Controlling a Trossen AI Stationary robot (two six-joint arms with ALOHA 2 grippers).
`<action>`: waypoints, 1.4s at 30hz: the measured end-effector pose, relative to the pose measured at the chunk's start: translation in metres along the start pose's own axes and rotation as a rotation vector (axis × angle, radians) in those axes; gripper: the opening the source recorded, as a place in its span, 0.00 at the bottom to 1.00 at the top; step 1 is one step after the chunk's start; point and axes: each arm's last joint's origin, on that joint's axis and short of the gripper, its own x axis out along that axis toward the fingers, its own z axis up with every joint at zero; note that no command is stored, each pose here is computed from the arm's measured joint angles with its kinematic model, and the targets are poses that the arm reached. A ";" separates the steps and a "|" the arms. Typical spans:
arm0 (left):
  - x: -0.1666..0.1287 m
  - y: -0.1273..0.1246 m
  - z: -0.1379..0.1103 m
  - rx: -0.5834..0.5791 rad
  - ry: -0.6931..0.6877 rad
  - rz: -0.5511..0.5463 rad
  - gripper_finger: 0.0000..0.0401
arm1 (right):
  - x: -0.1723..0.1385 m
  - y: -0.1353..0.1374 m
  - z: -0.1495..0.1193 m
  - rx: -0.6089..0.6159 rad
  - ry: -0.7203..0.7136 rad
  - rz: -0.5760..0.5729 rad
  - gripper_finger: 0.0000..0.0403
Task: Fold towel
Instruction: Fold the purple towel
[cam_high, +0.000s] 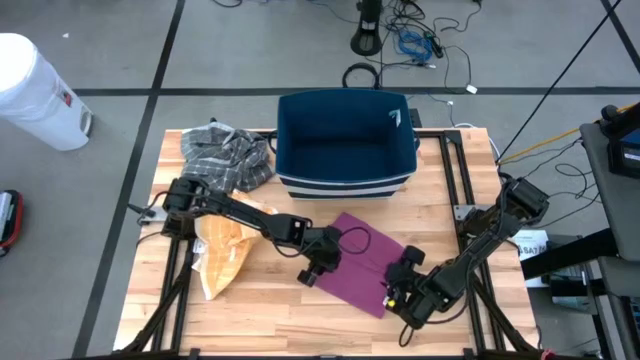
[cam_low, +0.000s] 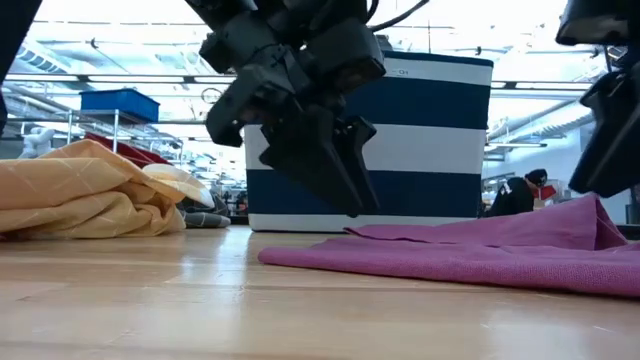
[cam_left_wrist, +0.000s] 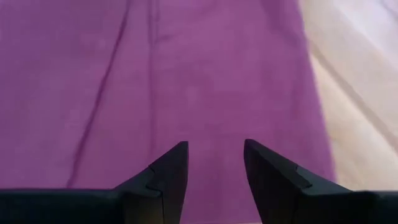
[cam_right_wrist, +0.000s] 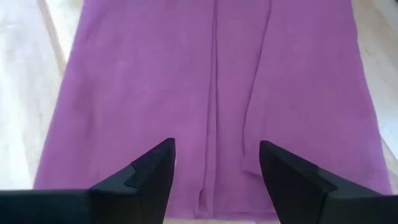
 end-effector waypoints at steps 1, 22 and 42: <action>-0.001 0.003 -0.001 0.000 -0.001 0.001 0.41 | 0.002 0.000 0.001 0.000 0.003 -0.006 0.55; -0.001 0.031 -0.016 -0.050 -0.011 -0.042 0.65 | 0.026 0.003 0.001 0.018 0.054 -0.024 0.55; 0.026 0.050 -0.039 -0.120 -0.008 -0.084 0.52 | 0.050 0.007 -0.004 0.020 0.122 -0.042 0.39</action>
